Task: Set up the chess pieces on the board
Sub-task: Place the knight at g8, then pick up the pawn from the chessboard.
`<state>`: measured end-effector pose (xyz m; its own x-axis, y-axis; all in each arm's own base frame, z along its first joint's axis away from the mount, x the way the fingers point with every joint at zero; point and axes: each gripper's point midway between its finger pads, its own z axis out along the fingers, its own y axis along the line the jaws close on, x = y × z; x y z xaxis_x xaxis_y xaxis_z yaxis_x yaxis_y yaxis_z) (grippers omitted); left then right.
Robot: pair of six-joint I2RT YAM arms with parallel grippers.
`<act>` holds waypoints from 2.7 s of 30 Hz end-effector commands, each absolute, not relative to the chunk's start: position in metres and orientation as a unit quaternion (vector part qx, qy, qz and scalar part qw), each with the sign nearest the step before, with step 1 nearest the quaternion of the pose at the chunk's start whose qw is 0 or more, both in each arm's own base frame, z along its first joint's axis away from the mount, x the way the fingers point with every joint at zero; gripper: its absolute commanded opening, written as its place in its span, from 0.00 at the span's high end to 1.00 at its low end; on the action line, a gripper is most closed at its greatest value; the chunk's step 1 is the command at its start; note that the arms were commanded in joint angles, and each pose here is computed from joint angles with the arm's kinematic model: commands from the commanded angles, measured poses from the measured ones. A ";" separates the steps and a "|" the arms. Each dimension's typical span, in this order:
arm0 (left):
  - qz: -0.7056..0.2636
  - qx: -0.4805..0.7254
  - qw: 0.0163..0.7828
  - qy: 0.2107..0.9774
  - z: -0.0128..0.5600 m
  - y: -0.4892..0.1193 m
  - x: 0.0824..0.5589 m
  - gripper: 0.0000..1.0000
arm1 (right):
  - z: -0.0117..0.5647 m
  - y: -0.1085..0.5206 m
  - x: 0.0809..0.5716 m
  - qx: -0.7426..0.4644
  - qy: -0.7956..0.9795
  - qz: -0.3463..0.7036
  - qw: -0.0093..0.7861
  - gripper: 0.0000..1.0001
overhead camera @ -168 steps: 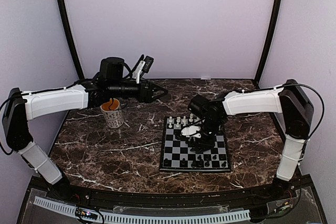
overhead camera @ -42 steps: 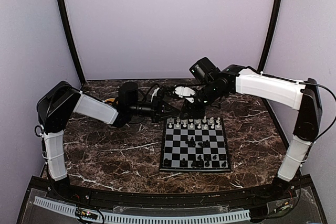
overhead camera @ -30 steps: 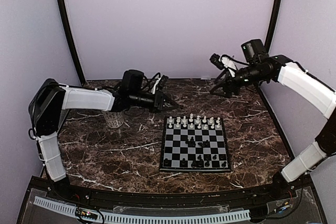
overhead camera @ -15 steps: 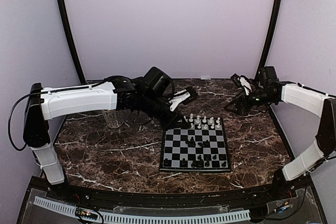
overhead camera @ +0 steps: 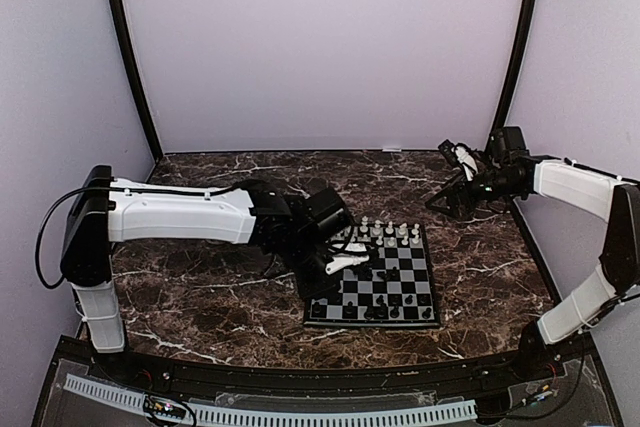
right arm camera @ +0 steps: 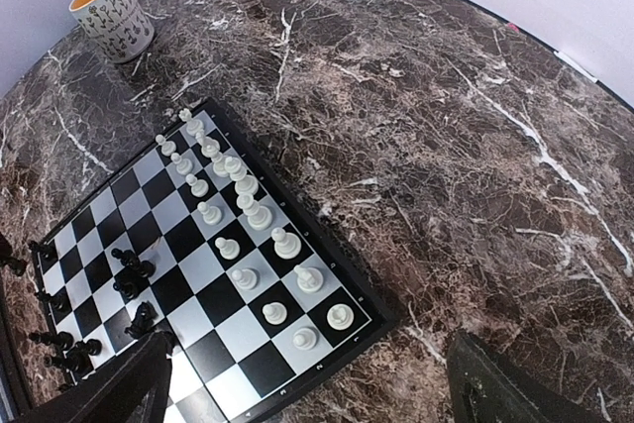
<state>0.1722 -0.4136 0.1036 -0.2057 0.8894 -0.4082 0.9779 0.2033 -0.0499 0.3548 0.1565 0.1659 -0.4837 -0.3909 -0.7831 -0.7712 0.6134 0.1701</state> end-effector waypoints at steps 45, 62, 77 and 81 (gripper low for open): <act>-0.081 0.654 0.107 0.744 0.071 -0.411 0.162 0.62 | 0.172 0.164 0.352 -0.365 0.809 0.286 0.361 0.01; -0.168 0.561 0.297 0.754 0.206 -0.450 0.231 0.54 | 0.173 0.171 0.344 -0.386 0.812 0.297 0.321 0.21; -0.178 0.467 0.211 0.840 0.144 -0.471 0.271 0.67 | 0.166 0.168 0.344 -0.403 0.815 0.205 0.362 0.29; -0.172 0.467 0.194 0.845 0.130 -0.474 0.270 0.66 | 0.160 0.170 0.342 -0.408 0.815 0.211 0.352 0.29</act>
<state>0.2720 -0.4711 0.1208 -0.4656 0.7343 -0.4940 0.8668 0.4910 -0.0873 0.3404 0.1670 0.1667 -0.4319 -0.5035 -0.7483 -0.8033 0.5919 0.0653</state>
